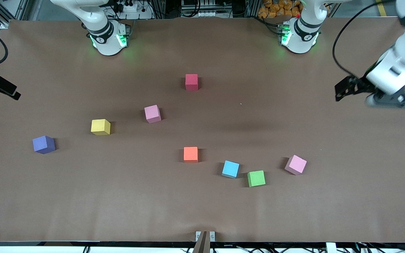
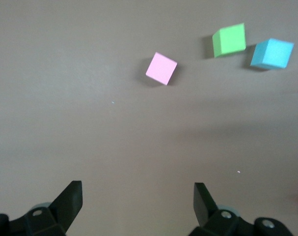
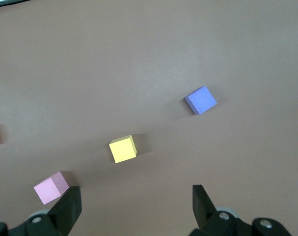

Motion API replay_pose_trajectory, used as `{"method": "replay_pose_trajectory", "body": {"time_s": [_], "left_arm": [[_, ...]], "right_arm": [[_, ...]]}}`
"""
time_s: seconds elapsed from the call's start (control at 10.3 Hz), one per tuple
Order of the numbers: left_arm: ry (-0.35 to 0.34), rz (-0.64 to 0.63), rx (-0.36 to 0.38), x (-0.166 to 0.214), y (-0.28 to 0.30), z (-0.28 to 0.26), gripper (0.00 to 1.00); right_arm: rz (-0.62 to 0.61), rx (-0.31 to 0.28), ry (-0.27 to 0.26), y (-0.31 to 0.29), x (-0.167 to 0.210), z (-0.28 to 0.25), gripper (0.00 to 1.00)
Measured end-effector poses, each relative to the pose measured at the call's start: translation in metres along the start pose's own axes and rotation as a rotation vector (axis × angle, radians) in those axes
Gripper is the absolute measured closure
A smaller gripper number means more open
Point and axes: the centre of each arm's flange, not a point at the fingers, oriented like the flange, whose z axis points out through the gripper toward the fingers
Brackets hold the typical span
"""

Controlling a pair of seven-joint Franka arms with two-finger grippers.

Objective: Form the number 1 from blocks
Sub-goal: 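Reach the right gripper to the yellow cube while the left gripper reaches a pink cube, then grasp the yellow cube with the right gripper while the left gripper grasps pink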

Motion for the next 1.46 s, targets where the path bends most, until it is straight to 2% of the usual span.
{"method": "replay_pose_trajectory", "body": {"time_s": [0.1, 0.19, 0.39, 0.58, 0.78, 0.97, 1.17, 1.46], "left_arm": [[-0.048, 0.008, -0.016, 0.014, 0.006, 0.031, 0.0], [-0.077, 0.019, -0.061, 0.025, 0.019, 0.056, 0.0], [-0.086, 0.029, -0.115, 0.033, 0.068, 0.092, 0.0], [-0.105, -0.029, -0.11, 0.016, 0.142, 0.122, 0.0], [-0.16, -0.06, -0.078, -0.013, 0.221, 0.151, 0.0], [-0.162, -0.096, -0.074, -0.029, 0.276, 0.181, 0.0], [-0.148, -0.125, -0.072, -0.011, 0.278, 0.201, 0.0], [-0.082, -0.161, -0.01, 0.046, 0.235, 0.218, 0.0]], "right_arm": [[-0.003, -0.001, -0.002, -0.002, 0.0, 0.001, 0.0], [-0.005, -0.001, -0.005, -0.003, 0.001, 0.003, 0.0], [-0.008, -0.006, -0.024, -0.006, 0.004, 0.013, 0.0], [-0.026, -0.019, -0.073, -0.019, 0.015, 0.045, 0.0], [-0.055, -0.027, -0.103, -0.042, 0.032, 0.09, 0.0], [-0.042, 0.033, -0.145, -0.058, 0.045, 0.155, 0.0], [-0.044, 0.044, -0.202, -0.061, 0.056, 0.222, 0.0], [-0.186, 0.041, -0.276, -0.061, 0.063, 0.296, 0.0]]}}
